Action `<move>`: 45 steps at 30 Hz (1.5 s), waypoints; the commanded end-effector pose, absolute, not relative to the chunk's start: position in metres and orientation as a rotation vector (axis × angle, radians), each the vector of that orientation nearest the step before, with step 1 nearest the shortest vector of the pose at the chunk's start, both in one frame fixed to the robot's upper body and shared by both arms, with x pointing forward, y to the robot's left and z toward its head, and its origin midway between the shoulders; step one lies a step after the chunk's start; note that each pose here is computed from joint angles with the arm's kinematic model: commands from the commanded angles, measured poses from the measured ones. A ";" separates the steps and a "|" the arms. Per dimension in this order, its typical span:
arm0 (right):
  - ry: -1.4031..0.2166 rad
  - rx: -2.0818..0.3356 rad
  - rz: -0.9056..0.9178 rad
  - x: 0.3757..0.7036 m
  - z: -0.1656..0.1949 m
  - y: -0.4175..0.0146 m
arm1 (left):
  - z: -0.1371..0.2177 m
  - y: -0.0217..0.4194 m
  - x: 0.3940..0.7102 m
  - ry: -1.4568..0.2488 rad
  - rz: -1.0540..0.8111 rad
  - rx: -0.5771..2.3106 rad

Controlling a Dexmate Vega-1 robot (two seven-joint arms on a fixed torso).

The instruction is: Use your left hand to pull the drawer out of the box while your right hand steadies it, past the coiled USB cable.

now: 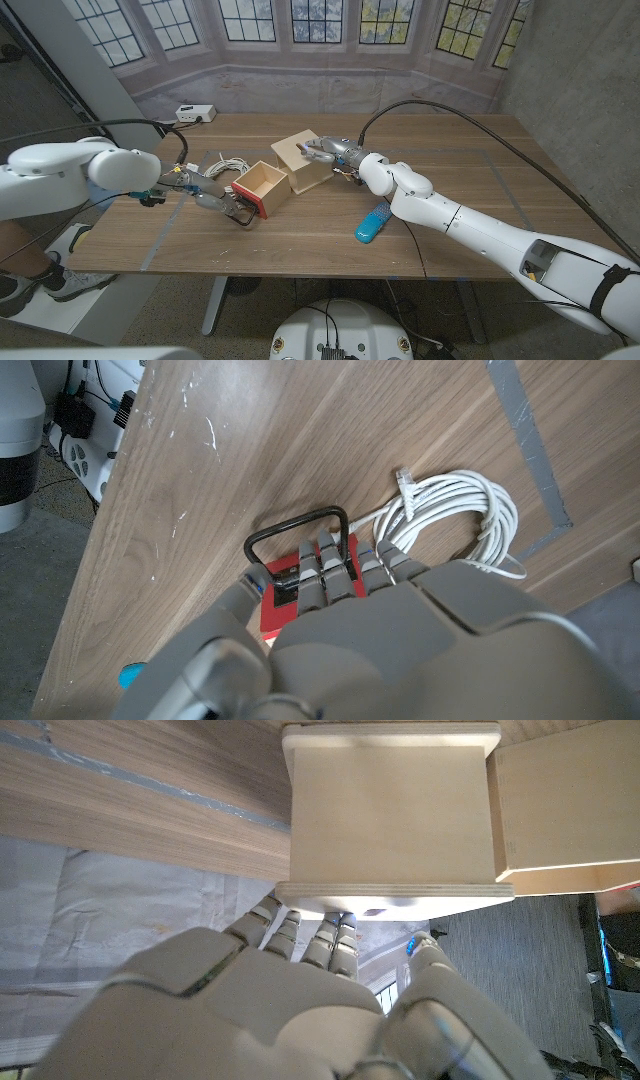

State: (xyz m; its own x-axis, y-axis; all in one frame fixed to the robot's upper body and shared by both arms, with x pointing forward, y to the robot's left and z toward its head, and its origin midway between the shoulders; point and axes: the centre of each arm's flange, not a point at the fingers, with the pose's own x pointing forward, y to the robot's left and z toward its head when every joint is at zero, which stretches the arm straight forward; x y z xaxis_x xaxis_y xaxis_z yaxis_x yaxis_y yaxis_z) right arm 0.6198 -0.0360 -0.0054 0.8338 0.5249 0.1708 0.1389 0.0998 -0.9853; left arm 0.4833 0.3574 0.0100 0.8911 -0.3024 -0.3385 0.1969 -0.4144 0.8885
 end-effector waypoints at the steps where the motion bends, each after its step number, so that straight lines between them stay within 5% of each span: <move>1: -0.596 -1.464 0.310 0.612 -0.001 -0.030 | 0.013 0.358 0.483 -0.103 -0.520 1.923; 45: -0.693 -1.433 0.283 0.575 0.021 -0.025 | 0.019 0.348 0.488 -0.151 -0.521 1.922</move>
